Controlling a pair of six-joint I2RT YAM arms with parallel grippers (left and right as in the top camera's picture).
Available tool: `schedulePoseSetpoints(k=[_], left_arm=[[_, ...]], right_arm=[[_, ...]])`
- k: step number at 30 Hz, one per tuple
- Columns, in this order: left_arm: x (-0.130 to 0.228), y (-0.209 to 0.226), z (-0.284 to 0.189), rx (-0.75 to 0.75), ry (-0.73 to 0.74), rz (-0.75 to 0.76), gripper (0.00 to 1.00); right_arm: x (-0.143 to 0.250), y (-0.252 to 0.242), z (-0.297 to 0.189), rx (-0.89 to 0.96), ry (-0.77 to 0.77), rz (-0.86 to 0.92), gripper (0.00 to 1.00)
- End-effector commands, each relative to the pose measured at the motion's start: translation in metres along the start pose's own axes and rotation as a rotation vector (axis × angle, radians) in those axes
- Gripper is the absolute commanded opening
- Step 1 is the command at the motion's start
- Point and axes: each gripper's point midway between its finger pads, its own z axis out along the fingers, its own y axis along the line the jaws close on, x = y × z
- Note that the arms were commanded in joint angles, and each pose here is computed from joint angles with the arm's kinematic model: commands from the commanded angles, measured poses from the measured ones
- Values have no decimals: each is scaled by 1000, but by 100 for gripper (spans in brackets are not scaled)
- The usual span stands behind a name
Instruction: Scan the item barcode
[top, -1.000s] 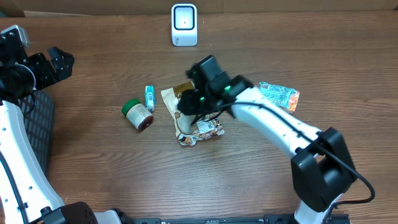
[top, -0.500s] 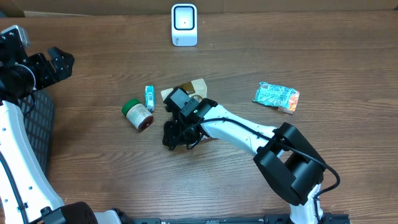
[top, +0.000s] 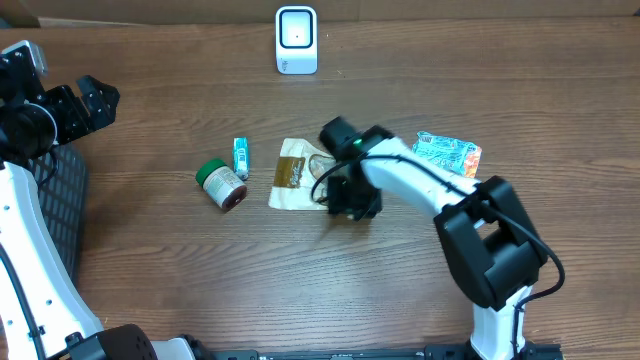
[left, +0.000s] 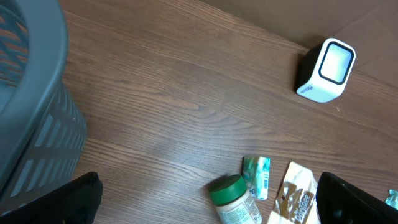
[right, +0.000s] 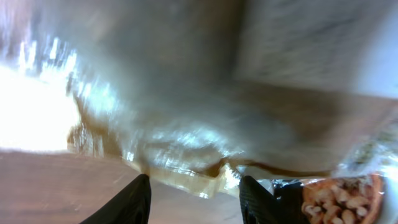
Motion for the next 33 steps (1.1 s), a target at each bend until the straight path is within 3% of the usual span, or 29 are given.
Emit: schedulePoseSetpoints(k=[1,8,13,21,26,33], left_arm=[[-5,-7,-6,19,-20,8,100],[-5,-7,-6,19,-20,8,99],[-5,-7,-6,19,-20,8,100],[-5,-7,-6,19,-20,8,100],[-5,-7,-6,19,-20,8,100],[-5,-7,-6,19,-20,8,100]], right_arm=[[-26,-26,-9,33,-64,-13,48],[-79,-52,-24,-30,-194,-19,52],[-84,-25,-44,-194,-208,-168,49],[-93,19,-97,-293,-341,-232,51],[-126,17,-86,-257,-454,-46,45],[-150,38,-45,-257,-509,-39,56]])
